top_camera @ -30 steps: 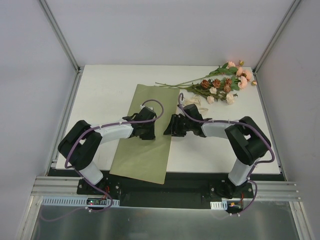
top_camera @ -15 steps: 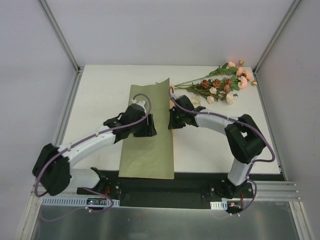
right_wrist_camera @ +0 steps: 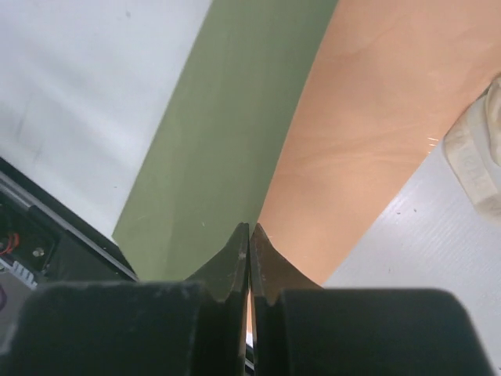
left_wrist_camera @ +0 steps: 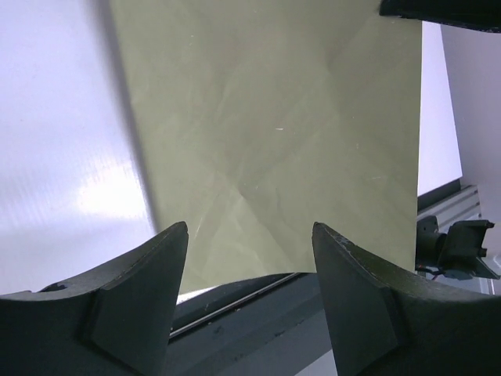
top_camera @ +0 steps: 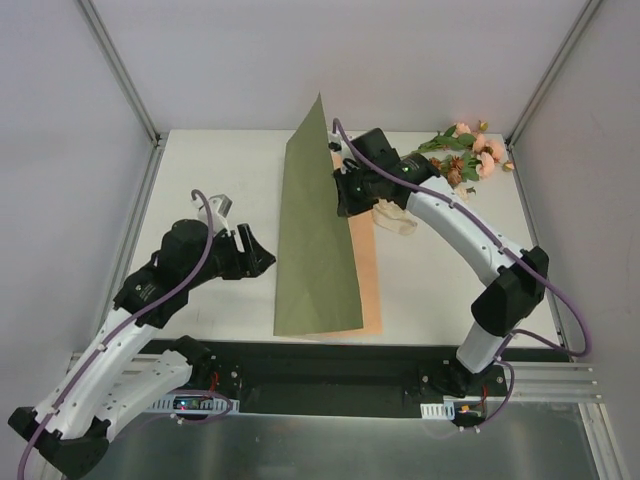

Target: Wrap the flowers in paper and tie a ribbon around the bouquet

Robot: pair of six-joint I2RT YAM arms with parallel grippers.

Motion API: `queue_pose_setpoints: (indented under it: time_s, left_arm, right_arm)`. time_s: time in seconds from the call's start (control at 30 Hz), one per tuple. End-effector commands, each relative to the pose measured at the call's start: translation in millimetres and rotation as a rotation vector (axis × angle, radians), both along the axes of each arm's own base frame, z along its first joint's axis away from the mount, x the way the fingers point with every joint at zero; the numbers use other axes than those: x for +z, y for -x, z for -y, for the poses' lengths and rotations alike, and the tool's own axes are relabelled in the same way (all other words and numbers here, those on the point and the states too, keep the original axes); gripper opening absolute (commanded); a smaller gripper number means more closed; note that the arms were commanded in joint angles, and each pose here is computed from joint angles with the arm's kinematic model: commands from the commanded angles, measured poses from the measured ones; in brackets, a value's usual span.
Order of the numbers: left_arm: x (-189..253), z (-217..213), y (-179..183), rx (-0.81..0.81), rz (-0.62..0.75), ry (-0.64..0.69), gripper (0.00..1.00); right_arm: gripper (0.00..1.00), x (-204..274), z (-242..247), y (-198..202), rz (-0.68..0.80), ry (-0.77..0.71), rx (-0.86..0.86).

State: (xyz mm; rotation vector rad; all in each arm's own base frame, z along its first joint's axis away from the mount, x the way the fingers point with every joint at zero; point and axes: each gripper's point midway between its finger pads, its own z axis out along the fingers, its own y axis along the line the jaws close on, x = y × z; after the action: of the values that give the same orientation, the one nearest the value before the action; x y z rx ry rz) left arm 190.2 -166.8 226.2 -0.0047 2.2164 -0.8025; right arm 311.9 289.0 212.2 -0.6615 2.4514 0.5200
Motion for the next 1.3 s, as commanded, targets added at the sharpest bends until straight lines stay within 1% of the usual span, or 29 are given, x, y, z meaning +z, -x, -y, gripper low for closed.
queue_pose_setpoints:
  time_s: [0.0, 0.07, 0.13, 0.17, 0.23, 0.33, 0.4, 0.43, 0.5, 0.53, 0.57, 0.6, 0.63, 0.67, 0.73, 0.77, 0.8, 0.83, 0.87, 0.93, 0.97, 1.0, 1.07, 1.1, 1.13, 1.17, 1.2, 1.23, 1.27]
  left_arm:
    - [34.9, -23.7, 11.7, 0.055, 0.095, -0.009, 0.65]
    - [50.6, -31.4, 16.5, 0.074, 0.144, 0.002, 0.65]
    - [65.8, -34.7, 20.6, 0.079, 0.181, 0.021, 0.66]
    - [70.1, -36.0, 21.8, 0.083, 0.190, 0.027, 0.65]
    - [83.7, -39.8, 24.1, 0.096, 0.226, 0.046, 0.65]
    - [92.5, -48.7, 25.5, 0.133, 0.257, 0.044, 0.64]
    - [93.5, -54.1, 26.4, 0.148, 0.271, 0.030, 0.64]
    - [96.0, -62.2, 26.9, 0.174, 0.286, 0.006, 0.63]
    - [106.6, -69.3, 29.1, 0.196, 0.317, 0.005, 0.64]
    - [110.2, -72.0, 30.8, 0.198, 0.327, -0.003, 0.64]
    - [109.8, -75.0, 31.8, 0.204, 0.319, -0.021, 0.64]
    - [119.6, -79.0, 34.3, 0.213, 0.338, -0.021, 0.66]
    - [122.4, -79.6, 35.1, 0.211, 0.338, -0.025, 0.67]
    - [127.2, -78.8, 35.8, 0.205, 0.335, -0.024, 0.69]
    - [129.6, -70.5, 37.4, 0.168, 0.314, -0.008, 0.72]
    - [133.3, -68.5, 38.8, 0.161, 0.311, 0.006, 0.72]
    - [134.6, -66.0, 40.0, 0.157, 0.299, 0.023, 0.72]
    - [135.0, -62.0, 41.2, 0.140, 0.289, 0.035, 0.73]
    - [135.6, -59.8, 40.9, 0.132, 0.282, 0.038, 0.73]
    - [131.0, -56.5, 37.8, 0.127, 0.254, 0.027, 0.75]
    - [127.4, -55.8, 35.2, 0.131, 0.240, 0.019, 0.76]
    - [123.6, -55.8, 31.9, 0.143, 0.227, 0.011, 0.77]
    - [106.8, -61.3, 17.1, 0.209, 0.179, -0.045, 0.76]
    - [101.6, -63.6, 11.4, 0.243, 0.160, -0.059, 0.75]
    - [94.1, -64.5, 3.3, 0.266, 0.137, -0.089, 0.73]
    - [86.5, -72.1, -4.3, 0.322, 0.128, -0.124, 0.71]
    - [82.1, -72.9, -10.3, 0.347, 0.121, -0.131, 0.71]
    - [74.6, -68.9, -20.6, 0.349, 0.110, -0.153, 0.71]
    - [69.5, -62.5, -31.8, 0.343, 0.107, -0.142, 0.71]
  right_arm:
    - [0.00, 41.2, -23.2, 19.1, 0.009, -0.006, 0.042]
    - [0.00, 33.5, -44.4, 11.4, -0.019, 0.001, 0.019]
    - [0.00, 52.7, -67.0, 10.6, 0.002, -0.033, 0.002]
    - [0.00, 39.7, -77.6, 5.4, -0.015, -0.017, -0.012]
    - [0.00, 42.3, -105.8, 8.8, -0.027, -0.088, -0.003]
    - [0.01, 38.8, -151.6, 5.8, -0.045, -0.227, 0.044]
    - [0.01, 34.3, -187.4, -2.5, -0.009, -0.309, 0.089]
    - [0.00, 37.2, -227.4, -4.6, 0.010, -0.414, 0.161]
    - [0.00, 46.1, -252.5, -6.1, 0.041, -0.494, 0.195]
    - [0.00, 61.9, -271.4, -7.7, 0.079, -0.588, 0.212]
    - [0.02, 57.5, -282.6, -10.9, 0.082, -0.624, 0.216]
    - [0.02, 75.7, -296.1, -17.4, 0.138, -0.719, 0.222]
    - [0.01, 81.9, -305.5, -18.7, 0.137, -0.779, 0.211]
    - [0.01, 66.3, -319.5, -24.5, 0.141, -0.812, 0.208]
    - [0.02, 101.4, -343.9, -27.3, 0.251, -0.993, 0.245]
    - [0.03, 101.6, -352.3, -32.5, 0.291, -1.019, 0.233]
    - [0.06, 65.1, -367.5, -40.5, 0.290, -0.995, 0.213]
    - [0.14, 70.6, -373.3, -37.9, 0.318, -1.019, 0.211]
    - [0.28, 65.3, -373.5, -43.5, 0.329, -1.019, 0.189]
    - [0.36, 75.7, -364.2, -55.6, 0.372, -1.023, 0.124]
    - [0.55, 74.1, -360.9, -58.5, 0.376, -1.008, 0.118]
    - [0.64, 71.4, -358.9, -57.2, 0.353, -0.989, 0.140]
    - [0.75, 96.4, -339.3, -59.3, 0.320, -0.978, 0.169]
    - [0.77, 62.4, -327.7, -63.0, 0.228, -0.875, 0.130]
    - [0.78, 101.5, -297.7, -69.6, 0.239, -0.874, 0.098]
    - [0.79, 100.1, -281.7, -70.8, 0.204, -0.831, 0.079]
    - [0.79, 69.2, -258.9, -68.9, 0.108, -0.719, 0.040]
    - [0.79, 91.1, -229.4, -74.8, 0.105, -0.717, 0.015]
    - [0.79, 87.1, -214.9, -68.0, 0.054, -0.700, 0.029]
